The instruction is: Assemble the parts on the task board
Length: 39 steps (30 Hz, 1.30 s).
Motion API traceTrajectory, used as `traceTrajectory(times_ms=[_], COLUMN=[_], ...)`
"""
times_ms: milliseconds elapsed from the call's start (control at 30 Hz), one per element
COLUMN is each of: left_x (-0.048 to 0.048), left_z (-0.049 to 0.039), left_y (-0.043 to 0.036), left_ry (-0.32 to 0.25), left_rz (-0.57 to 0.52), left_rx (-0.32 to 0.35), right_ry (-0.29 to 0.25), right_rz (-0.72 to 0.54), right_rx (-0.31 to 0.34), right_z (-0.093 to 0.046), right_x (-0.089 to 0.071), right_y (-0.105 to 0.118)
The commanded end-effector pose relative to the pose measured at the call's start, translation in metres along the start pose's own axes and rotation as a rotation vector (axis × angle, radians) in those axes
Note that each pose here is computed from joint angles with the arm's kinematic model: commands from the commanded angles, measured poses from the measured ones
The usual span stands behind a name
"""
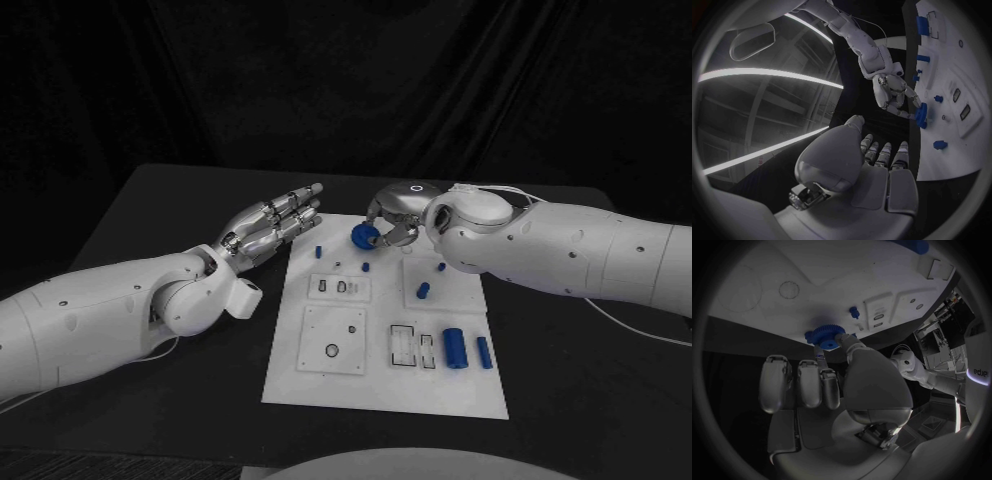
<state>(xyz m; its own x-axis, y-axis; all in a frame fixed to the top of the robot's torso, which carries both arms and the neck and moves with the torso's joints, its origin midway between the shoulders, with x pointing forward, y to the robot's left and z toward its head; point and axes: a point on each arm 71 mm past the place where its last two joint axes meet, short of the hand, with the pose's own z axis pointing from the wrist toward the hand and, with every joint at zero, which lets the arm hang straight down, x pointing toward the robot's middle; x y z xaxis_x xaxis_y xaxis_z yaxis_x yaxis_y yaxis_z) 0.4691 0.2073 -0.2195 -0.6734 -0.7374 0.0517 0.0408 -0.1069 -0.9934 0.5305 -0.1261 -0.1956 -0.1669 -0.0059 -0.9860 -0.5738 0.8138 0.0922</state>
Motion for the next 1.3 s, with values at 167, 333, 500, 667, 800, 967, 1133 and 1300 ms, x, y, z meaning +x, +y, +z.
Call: traceTrajectory(times_ms=[167, 333, 500, 667, 800, 967, 1133, 1300], left_x=[0.0027, 0.003, 0.0035, 0.0036, 0.0032, 0.0028, 0.0003, -0.0015], left_z=[0.0015, 0.002, 0.0023, 0.0022, 0.0019, 0.0008, -0.0024, -0.0053], left_y=[0.0004, 0.0007, 0.001, 0.0012, 0.0014, 0.0013, 0.0009, 0.0004], left_ry=[0.019, 0.021, 0.023, 0.024, 0.024, 0.022, 0.013, 0.006], left_rz=[-0.014, -0.015, -0.016, -0.017, -0.017, -0.017, -0.014, -0.012], left_rx=[0.007, 0.006, 0.006, 0.005, 0.004, 0.003, 0.001, -0.001], right_ry=[0.065, 0.077, 0.08, 0.078, 0.074, 0.027, -0.052, -0.115], right_rz=[-0.028, -0.035, -0.037, -0.036, -0.034, -0.025, -0.008, 0.009], right_rx=[0.05, 0.062, 0.068, 0.063, 0.055, 0.033, 0.0, -0.009], right_z=[0.008, 0.011, 0.012, 0.011, 0.01, 0.007, -0.004, -0.026], right_x=[0.009, 0.011, 0.012, 0.013, 0.013, 0.01, 0.002, -0.022], right_y=[0.002, 0.001, 0.002, 0.002, 0.003, 0.002, -0.002, -0.014])
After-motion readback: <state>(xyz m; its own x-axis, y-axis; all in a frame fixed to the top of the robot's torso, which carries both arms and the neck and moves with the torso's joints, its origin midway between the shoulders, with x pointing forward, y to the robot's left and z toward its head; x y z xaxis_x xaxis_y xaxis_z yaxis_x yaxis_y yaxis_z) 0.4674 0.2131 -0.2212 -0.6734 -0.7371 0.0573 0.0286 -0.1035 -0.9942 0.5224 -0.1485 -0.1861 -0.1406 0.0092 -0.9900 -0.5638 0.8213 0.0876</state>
